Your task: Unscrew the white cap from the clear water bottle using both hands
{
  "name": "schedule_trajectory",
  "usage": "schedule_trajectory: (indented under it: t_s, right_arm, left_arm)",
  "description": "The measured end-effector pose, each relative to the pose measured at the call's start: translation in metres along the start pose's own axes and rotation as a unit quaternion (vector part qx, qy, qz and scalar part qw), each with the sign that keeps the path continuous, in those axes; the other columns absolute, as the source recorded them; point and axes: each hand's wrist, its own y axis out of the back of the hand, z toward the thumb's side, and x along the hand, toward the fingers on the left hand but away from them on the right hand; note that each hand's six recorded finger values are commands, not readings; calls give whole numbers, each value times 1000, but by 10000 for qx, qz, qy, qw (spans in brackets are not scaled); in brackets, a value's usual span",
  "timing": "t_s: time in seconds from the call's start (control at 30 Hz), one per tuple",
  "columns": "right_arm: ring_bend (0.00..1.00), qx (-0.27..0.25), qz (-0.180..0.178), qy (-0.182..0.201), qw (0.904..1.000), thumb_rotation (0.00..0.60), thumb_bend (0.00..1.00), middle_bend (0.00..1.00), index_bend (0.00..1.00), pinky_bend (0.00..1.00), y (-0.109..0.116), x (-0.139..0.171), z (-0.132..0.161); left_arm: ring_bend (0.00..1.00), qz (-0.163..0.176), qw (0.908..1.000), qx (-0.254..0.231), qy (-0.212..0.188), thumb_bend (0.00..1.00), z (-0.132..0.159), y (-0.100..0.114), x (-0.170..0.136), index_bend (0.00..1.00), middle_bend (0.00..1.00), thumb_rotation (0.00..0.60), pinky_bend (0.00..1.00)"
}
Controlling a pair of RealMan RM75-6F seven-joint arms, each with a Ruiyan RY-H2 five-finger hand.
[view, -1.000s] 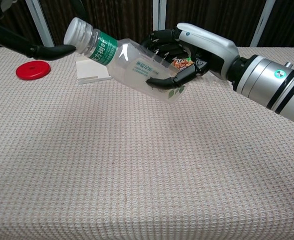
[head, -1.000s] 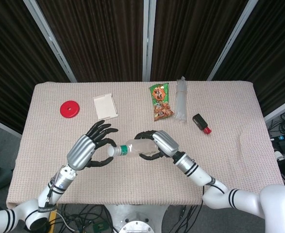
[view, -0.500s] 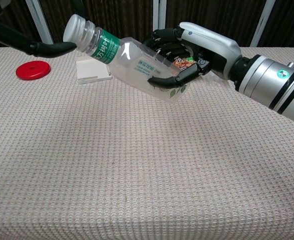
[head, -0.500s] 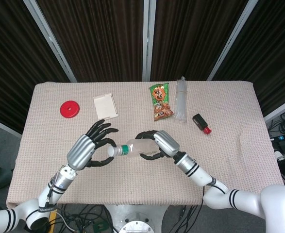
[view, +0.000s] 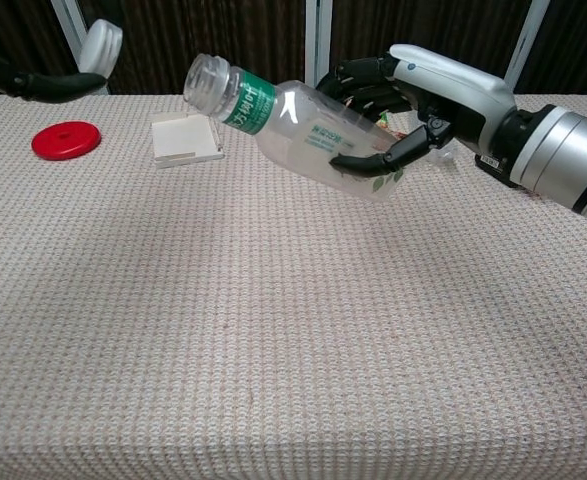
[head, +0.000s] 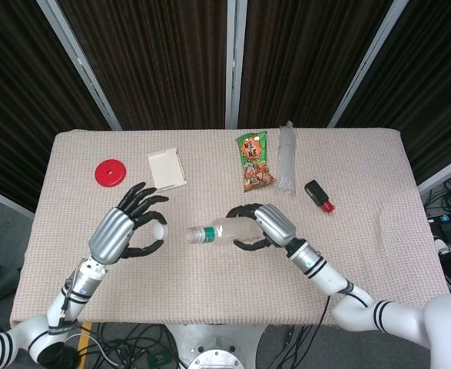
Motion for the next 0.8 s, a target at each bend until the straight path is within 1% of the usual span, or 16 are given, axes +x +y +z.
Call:
schedule_trajectory:
  t_s: [0.07,0.13,0.23,0.27,0.33,0.37,0.47,0.57,0.63,0.7,0.73,0.8]
  right_arm:
    - [392,188,27,-137,9997,600,463,527,643,484,4,7,-8]
    - [393,350,65,-254,9990,600,463,526,643,484,7,13,-15]
    - [392,628,115,-394,9972,600,463,526,643,484,11,21,-23]
    - [392,741,123,-443,9962,600,464,526,643,484,13,24,-25]
    - [392,897,126,-518,9945,600,463,526,643,484,16,28,-28]
    - [392,979,124,-570,9935,600,463,526,643,484,18,31,-29]
    - [393,1095,127,-684,9916,600,463,525,643,484,21,37,-32]
    - [392,1199,193,-758,9897,600,463,523,643,483,18,40,-34]
    - [392,1284,249,-788,9883,600,463,521,643,483,15,41,-35]
    - [392,1375,300,-811,9867,600,463,518,643,483,11,41,-36]
    - [392,1404,321,-817,9862,600,463,514,645,483,9,40,-36]
    - [388,1485,352,-819,9849,600,463,495,644,483,6,39,-36]
  left_arm:
    - [81,-134,9992,311,206,299,-16,2,-5,474,202,600,44]
    - [81,-309,9974,547,363,298,-28,0,-11,473,202,600,43]
    - [81,-709,9910,950,622,294,-45,-9,-19,473,202,600,36]
    - [81,-903,9869,1113,742,294,-52,-14,-22,473,202,600,35]
    - [81,-1207,9798,1289,938,297,-62,-23,-27,474,201,600,34]
    - [81,-1405,9750,1351,1068,298,-68,-29,-31,474,201,600,34]
    - [81,-1829,9634,1452,1318,299,-80,-45,-36,472,202,600,34]
    - [81,-2076,9553,1525,1453,297,-85,-57,-37,442,200,600,34]
    - [81,-2172,9527,1519,1487,287,-84,-65,-34,366,194,600,34]
    - [81,-2230,9511,1535,1485,232,-82,-70,-31,305,188,600,34]
    - [81,-2231,9510,1542,1486,183,-82,-71,-30,280,184,600,34]
    - [80,-2179,9516,1548,1516,141,-81,-71,-27,258,181,600,34]
